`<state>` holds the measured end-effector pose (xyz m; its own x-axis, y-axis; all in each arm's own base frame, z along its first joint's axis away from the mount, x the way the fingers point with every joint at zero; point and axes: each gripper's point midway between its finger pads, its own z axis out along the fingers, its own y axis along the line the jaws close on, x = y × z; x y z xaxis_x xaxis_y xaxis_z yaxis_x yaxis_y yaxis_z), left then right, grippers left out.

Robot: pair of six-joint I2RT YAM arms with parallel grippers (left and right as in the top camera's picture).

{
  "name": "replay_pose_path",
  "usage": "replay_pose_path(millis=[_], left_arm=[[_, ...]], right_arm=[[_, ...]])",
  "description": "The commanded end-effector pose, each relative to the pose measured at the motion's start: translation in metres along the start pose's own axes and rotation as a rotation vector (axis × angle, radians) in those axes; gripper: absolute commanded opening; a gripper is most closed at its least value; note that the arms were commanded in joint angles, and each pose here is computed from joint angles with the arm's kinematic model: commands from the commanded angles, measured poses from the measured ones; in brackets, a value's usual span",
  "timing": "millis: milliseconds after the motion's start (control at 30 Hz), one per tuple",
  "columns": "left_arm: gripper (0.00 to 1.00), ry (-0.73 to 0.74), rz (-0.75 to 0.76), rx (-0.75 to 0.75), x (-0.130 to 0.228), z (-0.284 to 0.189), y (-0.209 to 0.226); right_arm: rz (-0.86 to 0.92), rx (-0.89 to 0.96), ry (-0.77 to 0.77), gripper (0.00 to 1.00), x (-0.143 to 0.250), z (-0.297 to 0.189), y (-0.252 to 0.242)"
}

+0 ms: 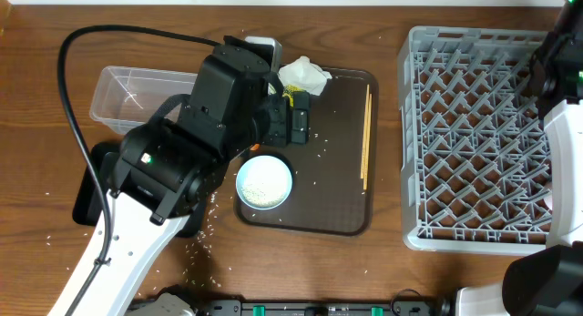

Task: Sort waste into correct bins and load items into the dishwasher rack
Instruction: 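Carry the blue plate with the right gripper over the grey rack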

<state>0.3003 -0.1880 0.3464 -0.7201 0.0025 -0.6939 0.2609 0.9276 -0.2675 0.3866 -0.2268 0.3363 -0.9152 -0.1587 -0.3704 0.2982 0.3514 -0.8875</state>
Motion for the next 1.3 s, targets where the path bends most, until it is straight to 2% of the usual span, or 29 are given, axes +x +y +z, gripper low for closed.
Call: replay_pose_path(millis=[0,533,767,1000,1267], left_arm=[[0.98,-0.013,0.015,0.005,-0.002,-0.006,-0.001],[0.98,0.011,0.016,-0.005,0.004,-0.006,0.002],[0.98,0.023,0.016,-0.01,0.006,-0.006,0.003],[0.98,0.022,0.016,-0.01,0.006,-0.006,0.003],[0.98,0.022,0.016,-0.01,0.006,-0.006,0.003]], right_arm=[[-0.11,-0.047,-0.04,0.01,-0.009,-0.002,0.01],[-0.294,-0.093,0.056,0.01,0.014,0.051,0.039],[-0.264,-0.092,0.065,0.01,0.02,0.064,0.034],[-0.28,-0.13,0.047,0.01,0.017,0.071,0.05],[-0.341,-0.113,0.112,0.01,0.023,0.089,0.074]])
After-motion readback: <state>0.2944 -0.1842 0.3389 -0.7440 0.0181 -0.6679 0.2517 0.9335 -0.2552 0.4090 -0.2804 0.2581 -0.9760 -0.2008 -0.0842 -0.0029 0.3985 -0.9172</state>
